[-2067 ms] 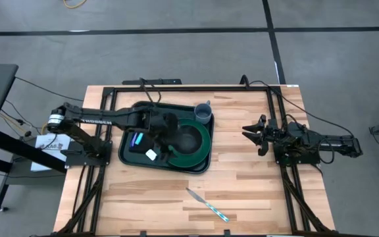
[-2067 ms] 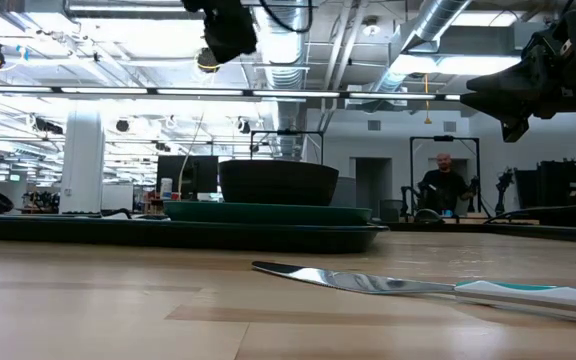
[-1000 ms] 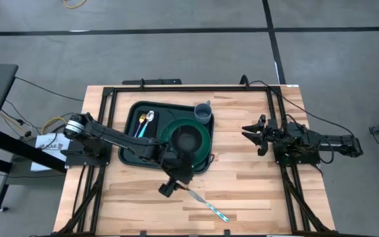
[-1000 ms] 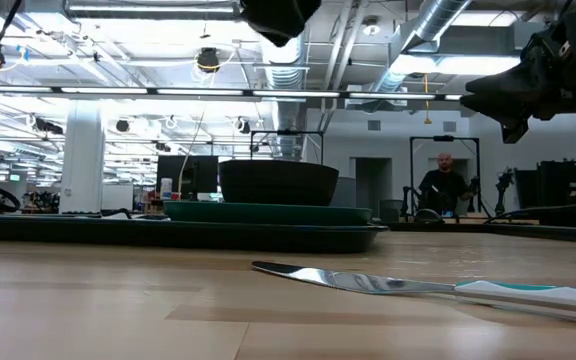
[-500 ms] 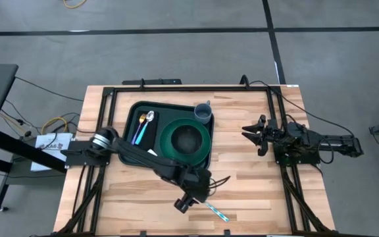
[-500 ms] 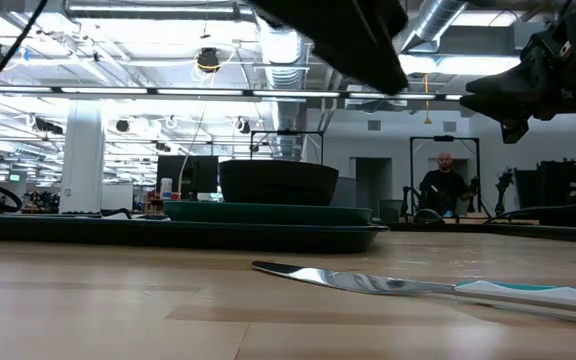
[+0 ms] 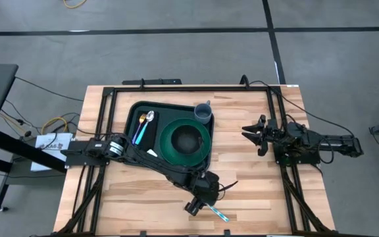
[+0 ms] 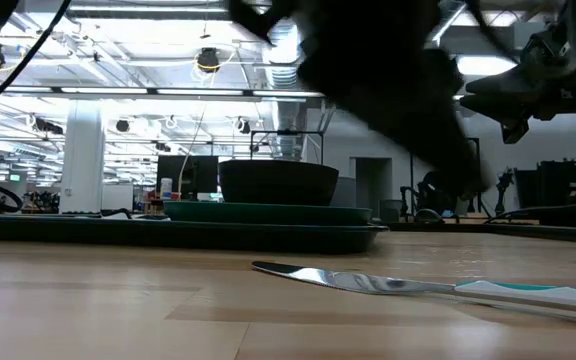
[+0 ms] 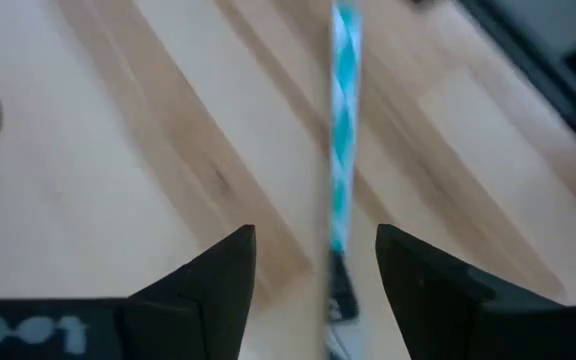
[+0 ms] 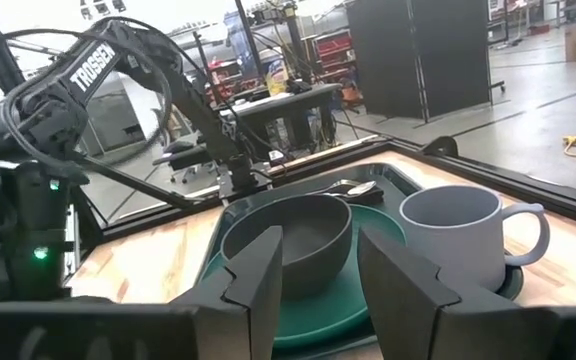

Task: Set up tray
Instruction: Put the blue patterned knife on the black tray on top of the napkin

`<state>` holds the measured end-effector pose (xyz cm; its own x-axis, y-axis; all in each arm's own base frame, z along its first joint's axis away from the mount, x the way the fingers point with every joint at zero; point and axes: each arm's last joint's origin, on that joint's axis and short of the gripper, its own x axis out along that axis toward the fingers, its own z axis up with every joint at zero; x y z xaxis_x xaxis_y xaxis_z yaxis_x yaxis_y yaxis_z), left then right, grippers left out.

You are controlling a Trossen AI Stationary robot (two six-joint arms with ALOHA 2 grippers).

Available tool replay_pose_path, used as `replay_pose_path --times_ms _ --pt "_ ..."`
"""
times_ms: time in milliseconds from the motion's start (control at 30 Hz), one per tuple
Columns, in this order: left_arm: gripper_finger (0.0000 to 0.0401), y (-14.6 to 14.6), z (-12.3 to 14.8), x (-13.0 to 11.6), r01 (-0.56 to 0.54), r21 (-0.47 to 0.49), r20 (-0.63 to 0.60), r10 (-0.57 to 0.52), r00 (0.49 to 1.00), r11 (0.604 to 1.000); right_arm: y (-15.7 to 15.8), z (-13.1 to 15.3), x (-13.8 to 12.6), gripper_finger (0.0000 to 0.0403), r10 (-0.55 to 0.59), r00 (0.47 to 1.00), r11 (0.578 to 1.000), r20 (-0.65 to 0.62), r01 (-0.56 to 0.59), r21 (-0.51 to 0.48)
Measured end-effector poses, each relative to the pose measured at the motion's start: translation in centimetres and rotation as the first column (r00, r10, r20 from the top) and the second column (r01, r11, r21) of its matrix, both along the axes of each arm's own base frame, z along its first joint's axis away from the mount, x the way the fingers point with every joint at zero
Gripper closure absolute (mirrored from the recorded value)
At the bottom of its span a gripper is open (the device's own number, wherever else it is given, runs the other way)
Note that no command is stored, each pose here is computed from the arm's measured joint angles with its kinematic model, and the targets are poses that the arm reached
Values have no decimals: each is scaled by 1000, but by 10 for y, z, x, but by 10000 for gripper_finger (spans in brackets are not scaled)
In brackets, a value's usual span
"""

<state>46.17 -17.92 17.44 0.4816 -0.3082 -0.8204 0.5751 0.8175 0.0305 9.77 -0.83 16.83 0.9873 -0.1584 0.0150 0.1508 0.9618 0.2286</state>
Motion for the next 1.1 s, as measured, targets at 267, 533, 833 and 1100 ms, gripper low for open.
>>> replay_pose_path --times_ms 267,533,833,1100 --pt "205 -21 -34 -5 62 45 -58 -59 997 997 0 0 0 280 -1 1000 1000 1 1 0" --pt "210 -28 -39 -2 55 108 13 -56 998 993 0 0 0 280 1 1000 1000 -10 -1 1" --pt "276 -21 -40 1 20 104 3 -20 1000 994 0 -1 0 280 2 1000 1000 -14 -2 1" --pt "342 -20 -41 -2 33 97 -32 -31 999 995 0 -1 0 280 2 1000 1000 -15 -2 0"
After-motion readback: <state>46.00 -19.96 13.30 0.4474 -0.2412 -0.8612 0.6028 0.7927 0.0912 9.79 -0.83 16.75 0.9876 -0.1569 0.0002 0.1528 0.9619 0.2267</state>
